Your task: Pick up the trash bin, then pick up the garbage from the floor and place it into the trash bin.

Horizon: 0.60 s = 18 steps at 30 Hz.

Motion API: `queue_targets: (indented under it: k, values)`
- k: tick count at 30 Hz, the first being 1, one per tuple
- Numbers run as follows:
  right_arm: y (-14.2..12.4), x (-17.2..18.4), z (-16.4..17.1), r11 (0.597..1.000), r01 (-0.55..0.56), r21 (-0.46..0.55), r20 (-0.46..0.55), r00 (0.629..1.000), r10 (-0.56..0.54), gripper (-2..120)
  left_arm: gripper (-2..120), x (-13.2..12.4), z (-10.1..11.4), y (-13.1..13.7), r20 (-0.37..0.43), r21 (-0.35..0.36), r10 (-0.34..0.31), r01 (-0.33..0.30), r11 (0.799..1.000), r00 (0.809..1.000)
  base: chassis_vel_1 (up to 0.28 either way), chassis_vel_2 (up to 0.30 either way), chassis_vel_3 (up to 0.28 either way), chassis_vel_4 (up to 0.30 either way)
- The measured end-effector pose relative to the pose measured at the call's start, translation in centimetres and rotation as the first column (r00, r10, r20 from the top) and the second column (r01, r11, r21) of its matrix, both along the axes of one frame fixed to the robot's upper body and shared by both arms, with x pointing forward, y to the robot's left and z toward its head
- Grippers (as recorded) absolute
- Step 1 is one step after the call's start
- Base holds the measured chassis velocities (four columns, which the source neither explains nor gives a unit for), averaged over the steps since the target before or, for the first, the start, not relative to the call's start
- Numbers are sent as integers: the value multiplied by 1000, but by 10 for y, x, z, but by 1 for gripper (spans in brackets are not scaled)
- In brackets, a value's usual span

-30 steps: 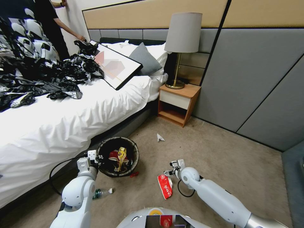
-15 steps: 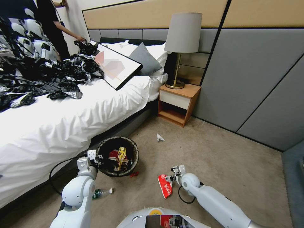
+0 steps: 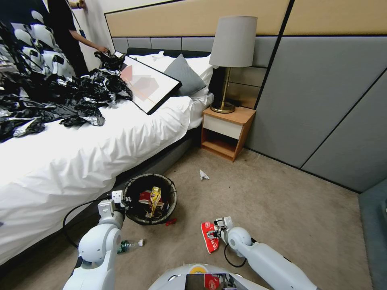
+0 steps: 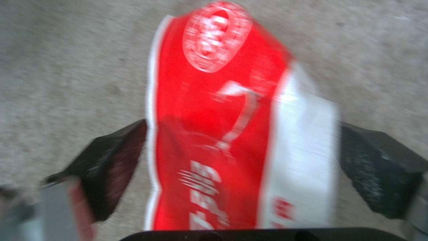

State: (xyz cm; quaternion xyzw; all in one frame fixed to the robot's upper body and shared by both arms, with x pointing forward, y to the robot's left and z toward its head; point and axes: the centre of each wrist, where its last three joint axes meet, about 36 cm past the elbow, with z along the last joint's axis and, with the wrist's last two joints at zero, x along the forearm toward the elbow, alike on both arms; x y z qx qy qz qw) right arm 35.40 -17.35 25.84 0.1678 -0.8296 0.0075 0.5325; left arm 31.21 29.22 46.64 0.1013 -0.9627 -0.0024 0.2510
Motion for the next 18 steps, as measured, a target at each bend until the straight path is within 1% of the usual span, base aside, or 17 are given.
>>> queue_targets:
  k: [2,3,5,6,7,8,9,10,11,12,13,14,15,16,18]
  values:
    - [4,1,1,1000,-6,9,1,1000,6,80,0,0,1,0,2,2,0,0,1000,1000,0,0,0,0]
    - [4,1,1,1000,-6,9,1,1000,6,80,0,0,1,0,2,2,0,0,1000,1000,0,0,0,0]
    - [5,2,1,1000,-12,14,2,1000,12,71,0,0,1,1,2,1,1,-1,1000,1000,0,0,0,0]
    - [5,3,2,1000,-13,15,5,1000,13,65,0,0,0,0,1,0,3,-3,1000,1000,0,0,0,0]
    - [5,3,2,1000,-13,15,5,1000,13,65,0,0,0,0,1,0,3,-3,1000,1000,0,0,0,0]
    - [4,5,2,1000,-12,14,7,1000,12,59,0,0,0,0,0,-1,4,-4,1000,1000,0,0,0,0]
    - [3,5,2,1000,-10,14,6,1000,10,57,0,0,-1,0,-2,-1,5,-5,1000,1000,0,0,0,0]
    - [1,6,1,1000,-7,13,7,1000,7,50,0,0,-2,1,-4,-1,6,-6,1000,1000,0,0,0,0]
    - [1,6,1,1000,-7,13,7,1000,7,50,0,0,-2,1,-4,-1,6,-6,1000,1000,0,0,0,0]
    - [1,6,1,1000,-6,13,8,1000,6,46,0,0,-2,1,-4,-1,7,-7,1000,1000,0,0,0,0]
    - [-1,7,1,1000,-4,12,8,1000,4,39,0,0,-2,1,-5,0,7,-7,1000,1000,0,0,0,0]
    - [-1,7,2,1000,-3,12,8,1000,3,37,0,1,-2,1,-5,0,7,-7,1000,1000,0,0,0,0]
    - [-1,7,2,1000,-3,12,8,1000,3,37,0,1,-2,1,-5,0,7,-7,1000,1000,0,0,0,0]
    - [-2,7,1,1000,-1,13,9,1000,1,30,0,1,-2,1,-5,0,7,-7,1000,1000,0,0,0,0]
    - [-3,8,1,1000,6,17,9,1000,-6,22,0,1,-4,0,-8,-1,7,-7,1000,1000,0,0,0,0]
